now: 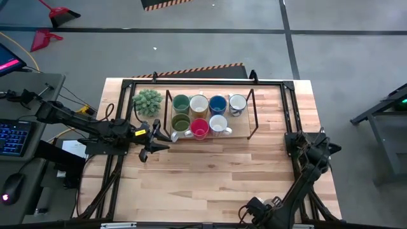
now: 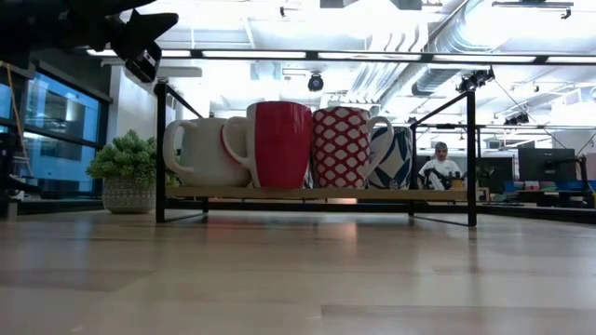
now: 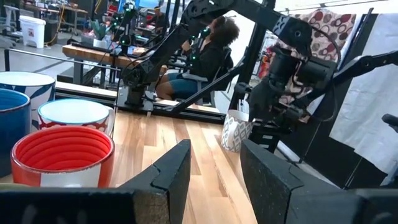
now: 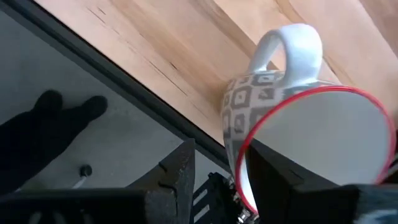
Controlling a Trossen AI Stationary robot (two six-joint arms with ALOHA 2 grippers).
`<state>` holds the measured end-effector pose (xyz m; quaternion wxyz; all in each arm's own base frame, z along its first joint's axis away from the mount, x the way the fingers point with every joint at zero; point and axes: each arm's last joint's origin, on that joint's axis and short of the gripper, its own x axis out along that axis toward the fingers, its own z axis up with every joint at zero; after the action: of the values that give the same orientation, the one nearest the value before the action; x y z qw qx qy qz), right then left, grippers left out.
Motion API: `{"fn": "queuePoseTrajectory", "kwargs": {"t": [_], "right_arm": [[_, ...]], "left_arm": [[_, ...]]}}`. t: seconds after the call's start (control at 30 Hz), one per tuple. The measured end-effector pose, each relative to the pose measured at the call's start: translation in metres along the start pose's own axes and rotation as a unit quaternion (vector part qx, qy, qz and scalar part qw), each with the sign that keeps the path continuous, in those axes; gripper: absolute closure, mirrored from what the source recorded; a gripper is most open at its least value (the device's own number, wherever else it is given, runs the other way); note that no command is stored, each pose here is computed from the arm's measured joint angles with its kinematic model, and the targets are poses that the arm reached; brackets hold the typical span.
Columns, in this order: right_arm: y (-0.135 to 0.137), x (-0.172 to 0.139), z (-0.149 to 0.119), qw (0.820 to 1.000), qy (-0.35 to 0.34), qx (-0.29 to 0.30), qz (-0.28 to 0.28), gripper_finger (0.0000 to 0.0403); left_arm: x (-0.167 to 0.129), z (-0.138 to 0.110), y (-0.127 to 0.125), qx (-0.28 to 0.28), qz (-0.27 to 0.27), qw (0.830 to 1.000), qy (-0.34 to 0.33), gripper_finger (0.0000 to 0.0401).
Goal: Place coffee mugs
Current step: Put the gray patterned mug on the shelf
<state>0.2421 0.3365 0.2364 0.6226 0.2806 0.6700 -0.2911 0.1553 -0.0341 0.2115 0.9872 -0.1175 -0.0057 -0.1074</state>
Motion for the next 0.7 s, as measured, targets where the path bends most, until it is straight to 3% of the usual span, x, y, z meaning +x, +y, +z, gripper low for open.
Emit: {"fn": "queuePoseTrajectory", "kwargs": {"t": [0.47,0.7], "right_arm": [[0.011,0.026,0.011,0.998,0.001,0.046,-0.037,0.0288],[0.009,0.025,0.021,0.997,-0.006,0.056,-0.056,0.0363]], "left_arm": [[0.0,0.0,0.0,0.0,0.0,1.0,0.0,0.0272],[0.0,0.001,0.0,0.0,-0.001,1.0,-0.004,0.0272]]}}
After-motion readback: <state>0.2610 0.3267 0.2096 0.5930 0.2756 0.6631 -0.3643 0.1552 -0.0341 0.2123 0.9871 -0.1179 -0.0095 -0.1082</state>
